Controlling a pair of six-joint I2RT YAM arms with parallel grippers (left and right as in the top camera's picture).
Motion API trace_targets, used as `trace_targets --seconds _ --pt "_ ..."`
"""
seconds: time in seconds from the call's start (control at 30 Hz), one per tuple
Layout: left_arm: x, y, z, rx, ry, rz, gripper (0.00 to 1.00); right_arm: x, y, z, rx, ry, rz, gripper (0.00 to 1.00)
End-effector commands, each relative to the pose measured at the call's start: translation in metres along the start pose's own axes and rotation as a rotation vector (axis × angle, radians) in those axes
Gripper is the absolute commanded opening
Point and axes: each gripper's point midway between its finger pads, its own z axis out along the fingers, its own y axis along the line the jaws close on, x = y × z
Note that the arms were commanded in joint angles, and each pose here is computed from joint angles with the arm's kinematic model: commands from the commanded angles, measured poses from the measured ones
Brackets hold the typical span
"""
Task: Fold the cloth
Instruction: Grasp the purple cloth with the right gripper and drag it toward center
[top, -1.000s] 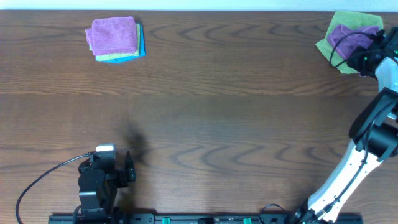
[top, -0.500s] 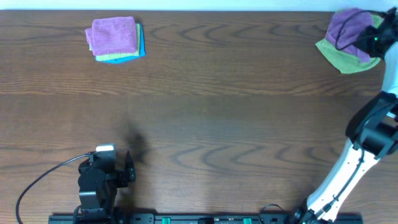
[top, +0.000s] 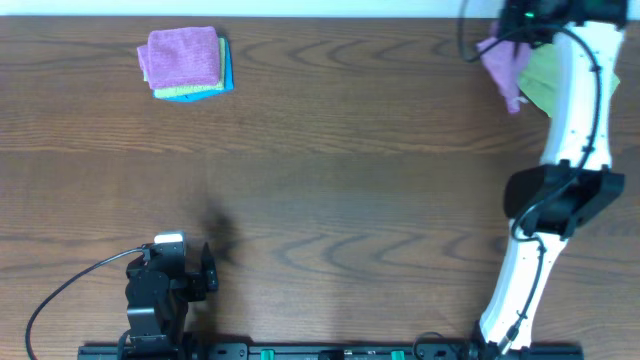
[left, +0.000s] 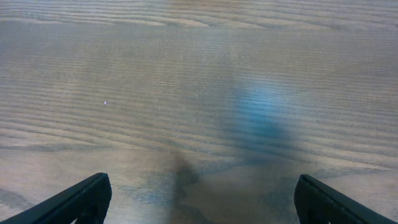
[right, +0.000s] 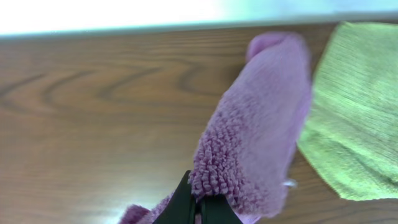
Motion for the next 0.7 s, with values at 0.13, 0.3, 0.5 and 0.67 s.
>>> trace_targets --seconds 0.13,0.3,0.5,0.67 --pt "0.006 0.002 0.001 -0.013 0.018 0.005 0.95 -0.007 0.079 -0.114 0.033 -0.128 -0.176 0.02" --pt "0.006 0.002 0.001 -0.013 0.018 0.005 0.95 0.015 0.113 -0.173 0.038 -0.151 -0.219 0.01" --pt "0.006 0.002 0.001 -0.013 0.018 0.005 0.95 0.045 0.125 -0.231 0.021 -0.164 -0.238 0.02" --pt "0.006 0.002 0.001 -0.013 0.018 0.005 0.95 0.073 0.109 -0.272 0.054 -0.185 -0.229 0.02"
